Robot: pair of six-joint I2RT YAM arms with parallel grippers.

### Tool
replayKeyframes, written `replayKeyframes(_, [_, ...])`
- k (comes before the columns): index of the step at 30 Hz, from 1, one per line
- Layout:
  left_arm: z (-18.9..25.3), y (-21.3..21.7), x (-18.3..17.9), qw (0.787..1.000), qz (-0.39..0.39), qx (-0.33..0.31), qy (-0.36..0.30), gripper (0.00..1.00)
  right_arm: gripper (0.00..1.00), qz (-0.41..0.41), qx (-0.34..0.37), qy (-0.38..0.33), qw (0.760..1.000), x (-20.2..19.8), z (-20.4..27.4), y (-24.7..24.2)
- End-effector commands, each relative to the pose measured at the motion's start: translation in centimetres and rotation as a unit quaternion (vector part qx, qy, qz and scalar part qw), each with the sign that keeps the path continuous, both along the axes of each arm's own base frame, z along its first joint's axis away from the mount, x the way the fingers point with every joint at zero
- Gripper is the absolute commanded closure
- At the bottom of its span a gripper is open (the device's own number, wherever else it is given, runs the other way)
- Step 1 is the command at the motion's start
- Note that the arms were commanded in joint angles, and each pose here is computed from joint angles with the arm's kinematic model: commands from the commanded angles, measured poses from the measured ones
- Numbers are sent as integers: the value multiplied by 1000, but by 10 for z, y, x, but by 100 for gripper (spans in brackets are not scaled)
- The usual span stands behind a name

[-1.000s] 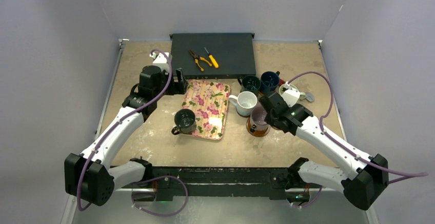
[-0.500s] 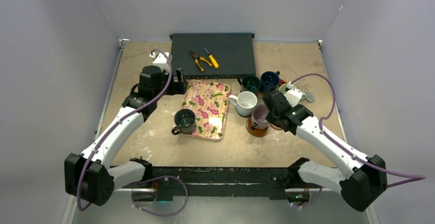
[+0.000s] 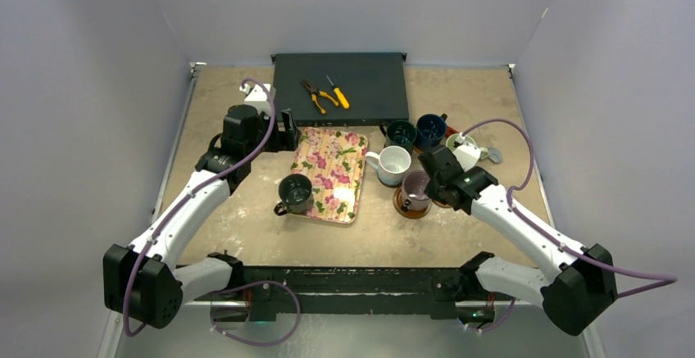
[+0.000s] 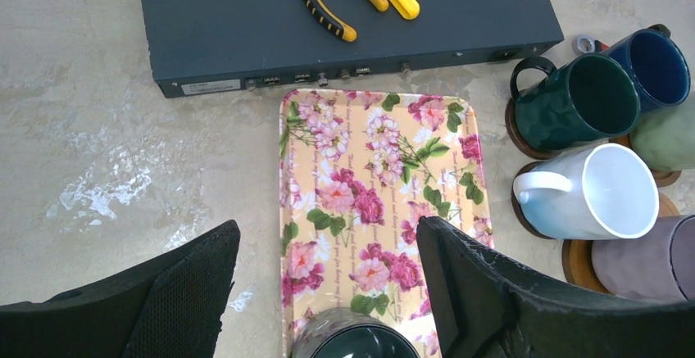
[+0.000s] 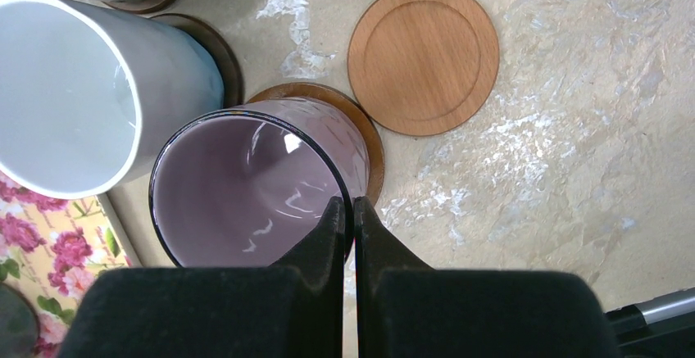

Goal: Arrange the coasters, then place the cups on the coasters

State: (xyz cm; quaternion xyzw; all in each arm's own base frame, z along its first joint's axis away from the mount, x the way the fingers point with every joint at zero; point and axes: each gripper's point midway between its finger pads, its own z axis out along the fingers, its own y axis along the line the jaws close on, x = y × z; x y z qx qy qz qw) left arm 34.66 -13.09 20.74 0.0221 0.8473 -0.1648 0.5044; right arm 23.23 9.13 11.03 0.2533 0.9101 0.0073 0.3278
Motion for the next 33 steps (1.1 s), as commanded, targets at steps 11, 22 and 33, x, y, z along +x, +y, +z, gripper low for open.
replayKeyframes(11, [4,-2,4,1000,-3,-5,-7,21,100,3,15,-4,1000,5,-4,7])
replayKeyframes(22, [5,-2,4,1000,-3,-6,-7,21,93,7,13,-1,1000,5,-5,8])
replayKeyframes(33, [4,-2,4,1000,-5,-6,-6,21,56,9,11,-6,1000,6,0,7])
